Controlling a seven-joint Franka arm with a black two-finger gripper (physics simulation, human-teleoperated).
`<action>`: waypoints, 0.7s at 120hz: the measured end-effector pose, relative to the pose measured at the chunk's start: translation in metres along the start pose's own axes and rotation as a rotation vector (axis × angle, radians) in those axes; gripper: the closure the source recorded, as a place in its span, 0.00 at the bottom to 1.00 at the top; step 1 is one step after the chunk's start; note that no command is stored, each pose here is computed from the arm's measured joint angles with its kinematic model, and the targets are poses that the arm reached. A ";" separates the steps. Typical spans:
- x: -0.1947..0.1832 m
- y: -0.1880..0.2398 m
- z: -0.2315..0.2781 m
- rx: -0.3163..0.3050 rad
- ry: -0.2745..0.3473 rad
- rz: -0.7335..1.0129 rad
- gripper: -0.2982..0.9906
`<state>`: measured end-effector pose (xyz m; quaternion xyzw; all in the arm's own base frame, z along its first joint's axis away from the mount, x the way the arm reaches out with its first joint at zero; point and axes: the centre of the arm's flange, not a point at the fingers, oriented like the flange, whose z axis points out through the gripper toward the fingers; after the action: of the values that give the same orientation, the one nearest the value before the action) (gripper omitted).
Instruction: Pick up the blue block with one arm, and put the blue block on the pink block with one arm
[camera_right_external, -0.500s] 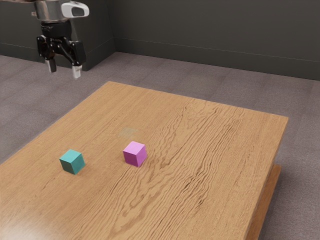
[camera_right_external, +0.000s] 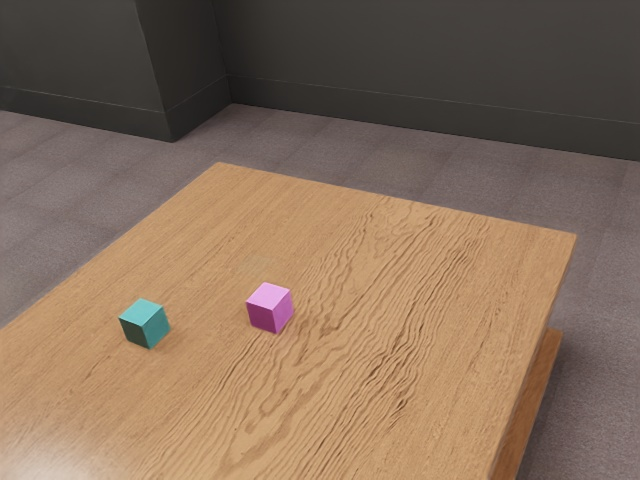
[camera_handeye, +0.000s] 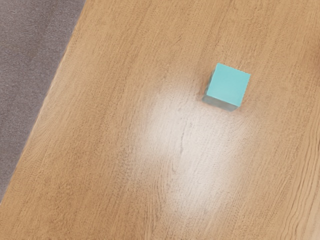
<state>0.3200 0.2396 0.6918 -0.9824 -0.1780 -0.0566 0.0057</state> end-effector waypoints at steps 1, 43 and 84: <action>-0.001 -0.002 0.002 0.001 0.002 -0.001 0.23; 0.058 -0.009 0.205 0.110 -0.176 -0.047 0.23; 0.076 -0.010 0.331 0.123 -0.240 -0.002 0.23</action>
<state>0.4237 0.2862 0.3719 -0.9797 -0.1816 0.0724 0.0446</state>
